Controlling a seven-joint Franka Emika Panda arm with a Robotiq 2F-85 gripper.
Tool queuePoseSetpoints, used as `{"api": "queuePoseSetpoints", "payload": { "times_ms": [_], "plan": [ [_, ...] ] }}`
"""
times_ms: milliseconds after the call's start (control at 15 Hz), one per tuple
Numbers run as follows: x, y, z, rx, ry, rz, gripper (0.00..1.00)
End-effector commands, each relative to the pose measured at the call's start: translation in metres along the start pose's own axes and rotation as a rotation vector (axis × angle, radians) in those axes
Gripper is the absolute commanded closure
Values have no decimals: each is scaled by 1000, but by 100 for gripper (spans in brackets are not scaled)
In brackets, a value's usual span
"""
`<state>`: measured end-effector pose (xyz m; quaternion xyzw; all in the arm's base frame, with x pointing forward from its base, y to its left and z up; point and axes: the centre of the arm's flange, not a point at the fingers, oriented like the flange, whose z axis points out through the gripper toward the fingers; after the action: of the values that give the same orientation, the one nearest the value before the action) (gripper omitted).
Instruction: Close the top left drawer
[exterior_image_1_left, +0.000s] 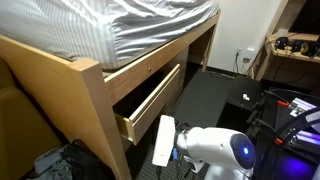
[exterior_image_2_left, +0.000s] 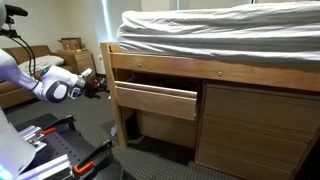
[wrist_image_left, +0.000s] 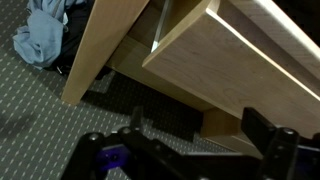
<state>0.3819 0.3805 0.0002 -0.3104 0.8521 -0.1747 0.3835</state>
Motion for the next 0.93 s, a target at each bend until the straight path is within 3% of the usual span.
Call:
{"api": "queuePoseSetpoints", "payload": {
  "times_ms": [0, 333, 467, 600, 867],
  "plan": [
    [5, -1, 26, 47, 21, -15, 0],
    [53, -21, 92, 148, 77, 61, 0],
    [61, -39, 108, 201, 54, 114, 0],
    [45, -59, 111, 255, -16, 151, 0],
    [4, -75, 102, 190, -120, 361, 0]
  ]
}}
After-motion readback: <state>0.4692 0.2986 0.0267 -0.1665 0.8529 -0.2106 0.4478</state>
